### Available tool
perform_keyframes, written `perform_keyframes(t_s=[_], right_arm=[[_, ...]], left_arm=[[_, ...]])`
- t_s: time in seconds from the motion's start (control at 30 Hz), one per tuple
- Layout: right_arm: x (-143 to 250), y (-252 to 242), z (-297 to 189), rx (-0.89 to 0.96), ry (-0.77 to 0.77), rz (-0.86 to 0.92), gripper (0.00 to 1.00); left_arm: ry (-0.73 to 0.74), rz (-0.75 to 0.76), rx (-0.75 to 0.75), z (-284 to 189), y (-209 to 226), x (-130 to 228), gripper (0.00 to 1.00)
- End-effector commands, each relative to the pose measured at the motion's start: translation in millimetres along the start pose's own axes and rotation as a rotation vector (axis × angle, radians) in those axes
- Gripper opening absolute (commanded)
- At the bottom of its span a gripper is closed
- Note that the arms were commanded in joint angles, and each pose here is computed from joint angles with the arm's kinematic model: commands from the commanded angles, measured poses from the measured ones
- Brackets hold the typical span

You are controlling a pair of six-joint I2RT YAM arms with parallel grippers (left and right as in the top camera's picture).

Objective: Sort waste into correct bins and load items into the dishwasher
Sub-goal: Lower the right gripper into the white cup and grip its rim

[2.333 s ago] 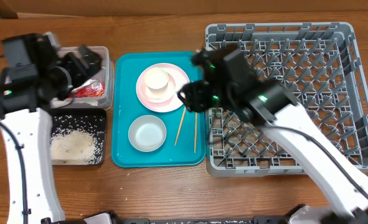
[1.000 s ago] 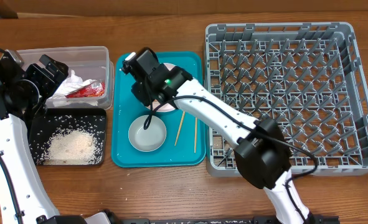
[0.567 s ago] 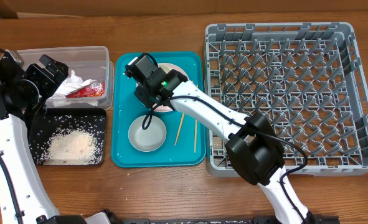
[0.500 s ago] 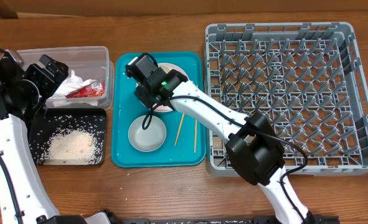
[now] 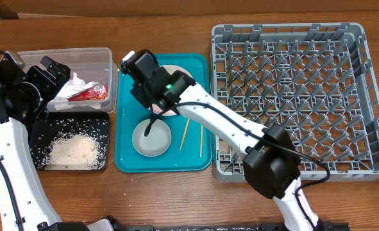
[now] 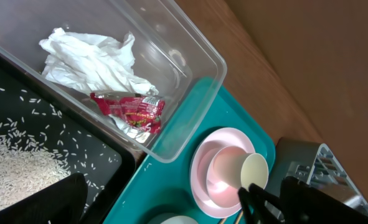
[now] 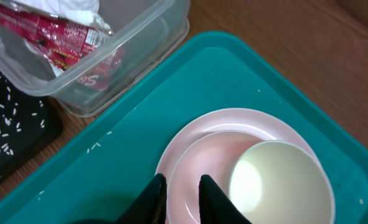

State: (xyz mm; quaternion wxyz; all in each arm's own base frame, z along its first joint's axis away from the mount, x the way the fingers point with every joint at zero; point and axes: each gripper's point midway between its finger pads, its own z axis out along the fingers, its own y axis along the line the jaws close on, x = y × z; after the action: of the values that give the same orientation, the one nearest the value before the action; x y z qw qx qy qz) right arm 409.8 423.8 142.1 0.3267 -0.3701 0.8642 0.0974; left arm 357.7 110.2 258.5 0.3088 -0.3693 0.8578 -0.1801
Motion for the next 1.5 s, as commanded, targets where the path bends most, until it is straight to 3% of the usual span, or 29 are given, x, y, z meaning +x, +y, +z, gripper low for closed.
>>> perform_keyframes(t_s=[0.0, 0.2, 0.57, 1.47], right_arm=[[-9, -22, -8, 0.029, -0.024, 0.024, 0.20], [15, -41, 15, 0.046, 0.044, 0.050, 0.20], [37, -30, 32, -0.006, 0.115, 0.047, 0.22], [56, -28, 31, -0.010, 0.190, 0.043, 0.22]], left_arm=[[-0.020, 0.006, 0.015, -7, -8, -5, 1.00], [-0.020, 0.006, 0.015, -7, -8, -5, 1.00], [-0.020, 0.007, 0.015, -7, -8, -5, 1.00], [-0.020, 0.006, 0.015, -7, -8, -5, 1.00]])
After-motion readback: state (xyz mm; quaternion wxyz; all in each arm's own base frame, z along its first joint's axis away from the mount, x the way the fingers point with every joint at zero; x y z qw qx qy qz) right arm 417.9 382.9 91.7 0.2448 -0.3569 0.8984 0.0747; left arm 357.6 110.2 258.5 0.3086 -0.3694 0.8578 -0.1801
